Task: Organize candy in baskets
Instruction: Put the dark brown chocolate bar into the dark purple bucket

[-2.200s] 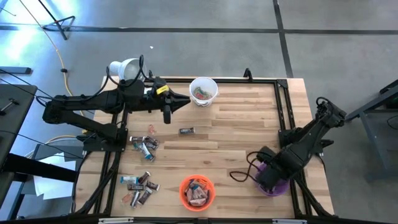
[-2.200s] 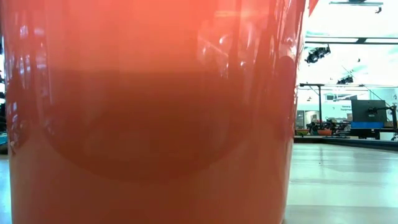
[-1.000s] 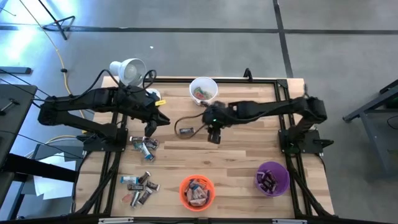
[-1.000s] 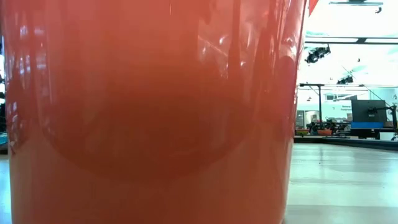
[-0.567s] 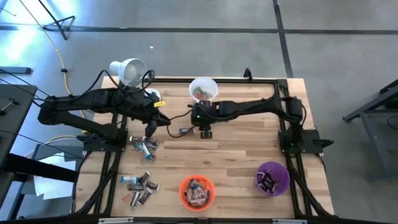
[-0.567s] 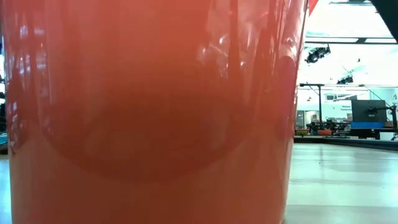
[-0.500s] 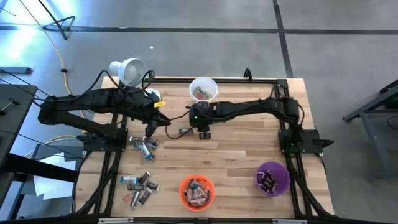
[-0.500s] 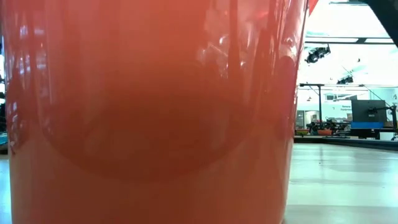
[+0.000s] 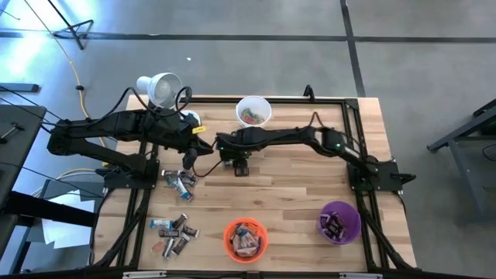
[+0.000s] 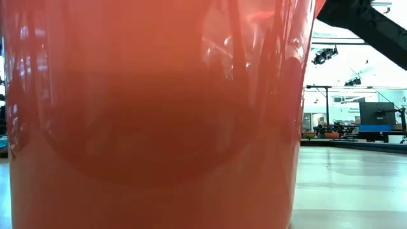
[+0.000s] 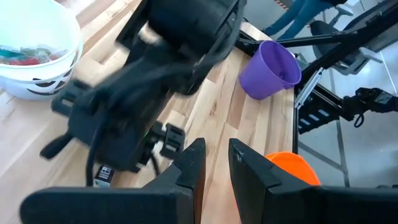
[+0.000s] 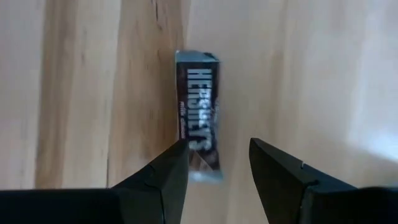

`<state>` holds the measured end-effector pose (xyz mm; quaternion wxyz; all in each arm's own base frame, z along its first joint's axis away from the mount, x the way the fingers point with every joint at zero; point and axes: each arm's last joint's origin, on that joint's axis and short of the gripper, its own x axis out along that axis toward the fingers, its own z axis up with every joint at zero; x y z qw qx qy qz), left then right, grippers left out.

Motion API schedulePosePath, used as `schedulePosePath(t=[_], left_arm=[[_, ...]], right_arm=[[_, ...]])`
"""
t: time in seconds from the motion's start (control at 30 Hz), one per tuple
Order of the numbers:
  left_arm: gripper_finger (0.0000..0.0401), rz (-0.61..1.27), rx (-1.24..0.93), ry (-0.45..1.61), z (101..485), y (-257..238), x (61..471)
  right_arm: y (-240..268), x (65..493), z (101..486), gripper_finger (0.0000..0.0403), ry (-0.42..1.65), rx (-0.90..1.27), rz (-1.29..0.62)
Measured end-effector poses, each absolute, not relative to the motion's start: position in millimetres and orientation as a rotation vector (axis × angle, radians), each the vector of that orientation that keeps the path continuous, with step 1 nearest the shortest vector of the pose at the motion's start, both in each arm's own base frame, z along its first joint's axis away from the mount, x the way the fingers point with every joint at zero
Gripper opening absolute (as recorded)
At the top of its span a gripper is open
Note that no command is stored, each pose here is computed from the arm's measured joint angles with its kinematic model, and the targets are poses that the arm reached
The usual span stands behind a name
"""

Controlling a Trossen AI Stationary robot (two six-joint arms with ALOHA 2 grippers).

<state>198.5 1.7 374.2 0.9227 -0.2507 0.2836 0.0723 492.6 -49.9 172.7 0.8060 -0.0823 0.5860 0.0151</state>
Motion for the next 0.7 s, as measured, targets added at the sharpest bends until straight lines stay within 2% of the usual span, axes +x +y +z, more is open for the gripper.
schedulePosePath(t=[0.13,0.47,0.57,0.7], left_arm=[[0.0055,0.149,-0.514,0.583,374,2,198],[0.0055,0.149,-0.514,0.583,374,2,198],[0.0055,0.149,-0.514,0.583,374,2,198],[0.0055,0.149,-0.513,0.583,374,2,198]], right_arm=[[-53,503,154,0.0165,1.263,-0.110,0.082],[-60,501,124,0.0162,1.356,-0.037,0.066],[-60,501,124,0.0136,1.364,-0.017,0.054],[-61,500,126,0.0068,1.369,0.034,0.054]])
